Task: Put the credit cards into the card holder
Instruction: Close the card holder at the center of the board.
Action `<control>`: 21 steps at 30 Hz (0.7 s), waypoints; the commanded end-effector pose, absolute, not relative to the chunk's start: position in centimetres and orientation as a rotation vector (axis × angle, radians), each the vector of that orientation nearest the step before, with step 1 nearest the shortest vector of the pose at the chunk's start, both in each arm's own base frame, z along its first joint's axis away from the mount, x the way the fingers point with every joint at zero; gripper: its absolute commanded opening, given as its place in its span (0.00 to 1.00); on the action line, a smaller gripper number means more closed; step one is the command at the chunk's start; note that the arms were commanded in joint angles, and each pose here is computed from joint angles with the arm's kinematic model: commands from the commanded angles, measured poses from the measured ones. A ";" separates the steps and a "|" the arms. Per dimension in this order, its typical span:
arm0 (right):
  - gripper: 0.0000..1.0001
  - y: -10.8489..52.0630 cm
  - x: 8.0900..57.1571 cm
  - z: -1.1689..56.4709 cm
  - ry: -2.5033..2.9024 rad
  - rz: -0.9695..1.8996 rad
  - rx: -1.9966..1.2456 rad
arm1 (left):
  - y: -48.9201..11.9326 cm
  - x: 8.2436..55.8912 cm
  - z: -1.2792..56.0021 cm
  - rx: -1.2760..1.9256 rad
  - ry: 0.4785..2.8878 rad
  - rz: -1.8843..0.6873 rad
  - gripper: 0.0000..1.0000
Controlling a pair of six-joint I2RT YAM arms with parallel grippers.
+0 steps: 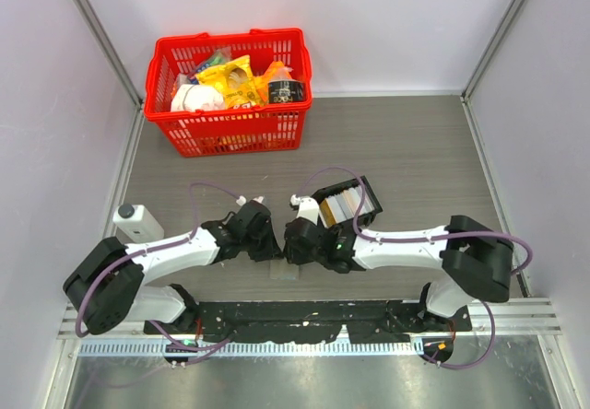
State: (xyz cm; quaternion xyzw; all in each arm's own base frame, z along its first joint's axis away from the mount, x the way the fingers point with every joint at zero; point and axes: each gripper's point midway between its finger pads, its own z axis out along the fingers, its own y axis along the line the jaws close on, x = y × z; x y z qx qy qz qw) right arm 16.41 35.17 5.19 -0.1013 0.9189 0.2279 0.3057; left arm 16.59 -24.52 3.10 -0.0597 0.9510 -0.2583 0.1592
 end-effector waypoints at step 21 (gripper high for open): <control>0.01 34.7 15.3 7.7 2.425 0.880 -0.117 | -22.1 15.0 0.1 -0.167 2.797 -0.576 0.03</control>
